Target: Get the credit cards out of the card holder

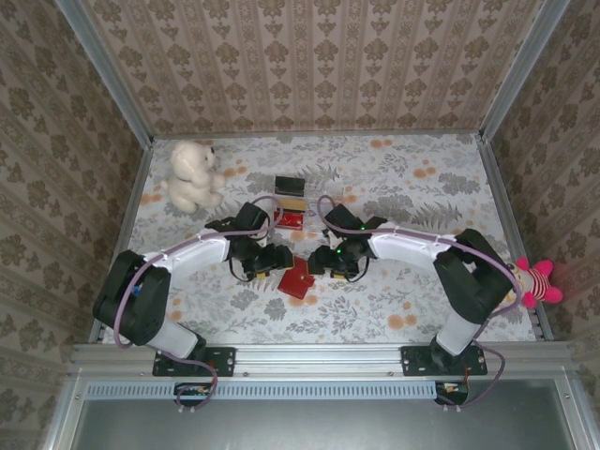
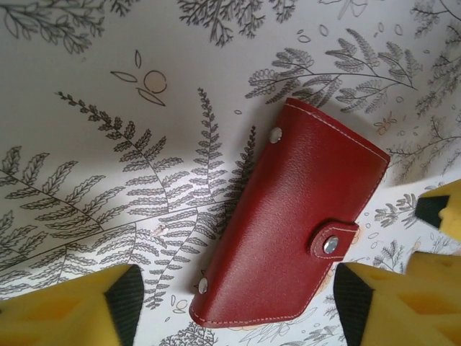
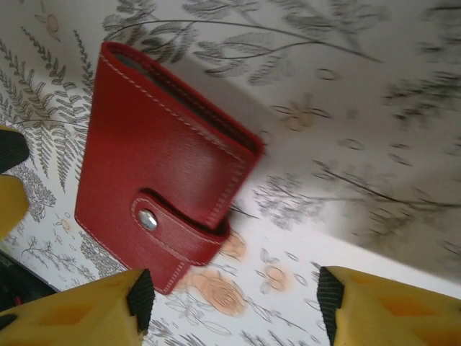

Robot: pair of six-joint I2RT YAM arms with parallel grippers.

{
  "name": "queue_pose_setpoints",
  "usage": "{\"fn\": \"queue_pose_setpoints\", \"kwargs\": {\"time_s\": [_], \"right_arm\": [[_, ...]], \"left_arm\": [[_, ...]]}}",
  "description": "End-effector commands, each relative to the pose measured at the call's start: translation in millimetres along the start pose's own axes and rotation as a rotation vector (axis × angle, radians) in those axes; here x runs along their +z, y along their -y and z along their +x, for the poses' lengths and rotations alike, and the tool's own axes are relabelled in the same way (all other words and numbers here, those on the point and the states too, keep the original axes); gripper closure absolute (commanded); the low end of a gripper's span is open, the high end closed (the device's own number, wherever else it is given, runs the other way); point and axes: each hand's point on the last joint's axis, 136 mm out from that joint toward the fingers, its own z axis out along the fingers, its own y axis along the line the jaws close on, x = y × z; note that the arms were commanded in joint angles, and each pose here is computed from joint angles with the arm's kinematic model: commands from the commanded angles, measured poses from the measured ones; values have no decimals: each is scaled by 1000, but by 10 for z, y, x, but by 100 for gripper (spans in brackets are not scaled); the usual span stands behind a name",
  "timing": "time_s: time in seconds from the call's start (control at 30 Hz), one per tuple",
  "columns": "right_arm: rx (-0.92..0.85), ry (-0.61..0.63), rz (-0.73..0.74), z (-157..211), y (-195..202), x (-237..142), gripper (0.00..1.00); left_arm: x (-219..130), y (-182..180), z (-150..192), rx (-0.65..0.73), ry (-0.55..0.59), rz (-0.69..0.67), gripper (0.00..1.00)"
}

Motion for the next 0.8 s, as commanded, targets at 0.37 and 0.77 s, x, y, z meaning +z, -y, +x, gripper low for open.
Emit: {"fn": "queue_pose_setpoints", "kwargs": {"time_s": [0.37, 0.77], "right_arm": [[-85, 78, 35, -401, -179, 316, 59], [-161, 146, 74, -579, -237, 211, 56]], "left_arm": [[174, -101, 84, -27, -32, 9, 46], [241, -45, 120, -74, -29, 88, 53]]}}
